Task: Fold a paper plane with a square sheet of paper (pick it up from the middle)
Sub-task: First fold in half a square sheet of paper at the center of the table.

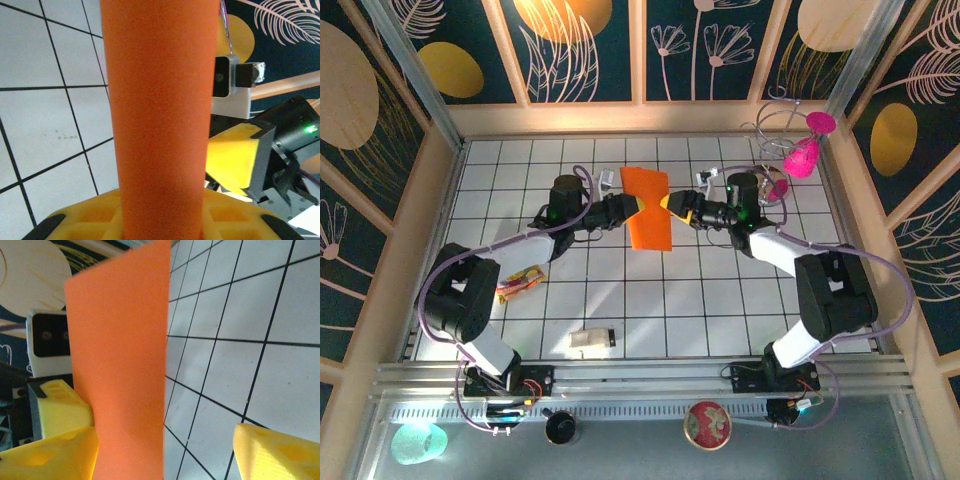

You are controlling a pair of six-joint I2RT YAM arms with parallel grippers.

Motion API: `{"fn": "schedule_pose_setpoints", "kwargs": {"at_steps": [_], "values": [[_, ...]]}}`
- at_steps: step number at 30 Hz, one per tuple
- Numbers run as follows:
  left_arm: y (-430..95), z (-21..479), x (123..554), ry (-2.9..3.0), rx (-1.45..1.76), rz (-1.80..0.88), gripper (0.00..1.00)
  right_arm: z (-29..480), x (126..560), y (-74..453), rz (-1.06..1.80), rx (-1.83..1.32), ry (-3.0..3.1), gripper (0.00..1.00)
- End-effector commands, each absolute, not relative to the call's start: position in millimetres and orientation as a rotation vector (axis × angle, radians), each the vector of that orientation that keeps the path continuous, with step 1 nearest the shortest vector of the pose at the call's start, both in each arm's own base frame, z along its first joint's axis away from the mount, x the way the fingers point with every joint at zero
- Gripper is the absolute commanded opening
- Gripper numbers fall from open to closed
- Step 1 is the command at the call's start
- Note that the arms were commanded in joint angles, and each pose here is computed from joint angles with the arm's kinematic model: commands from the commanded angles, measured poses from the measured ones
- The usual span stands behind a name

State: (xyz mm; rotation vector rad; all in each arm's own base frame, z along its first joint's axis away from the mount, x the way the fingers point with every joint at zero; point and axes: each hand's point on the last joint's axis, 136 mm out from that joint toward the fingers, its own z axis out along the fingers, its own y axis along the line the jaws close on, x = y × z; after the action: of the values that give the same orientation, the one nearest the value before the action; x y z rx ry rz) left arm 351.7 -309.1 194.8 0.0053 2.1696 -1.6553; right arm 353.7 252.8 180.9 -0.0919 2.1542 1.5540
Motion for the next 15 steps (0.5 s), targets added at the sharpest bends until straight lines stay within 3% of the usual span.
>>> {"fn": "schedule_pose_setpoints", "kwargs": {"at_steps": [1, 15], "values": [[-318, 199, 349, 2.161, 0.058, -1.722, 0.29, 183, 346, 261, 1.636, -0.169, 2.142, 0.69], [-308, 164, 361, 2.296, -0.028, -1.536, 0.28, 193, 330, 262, 1.647, -0.237, 2.144, 0.43]]}}
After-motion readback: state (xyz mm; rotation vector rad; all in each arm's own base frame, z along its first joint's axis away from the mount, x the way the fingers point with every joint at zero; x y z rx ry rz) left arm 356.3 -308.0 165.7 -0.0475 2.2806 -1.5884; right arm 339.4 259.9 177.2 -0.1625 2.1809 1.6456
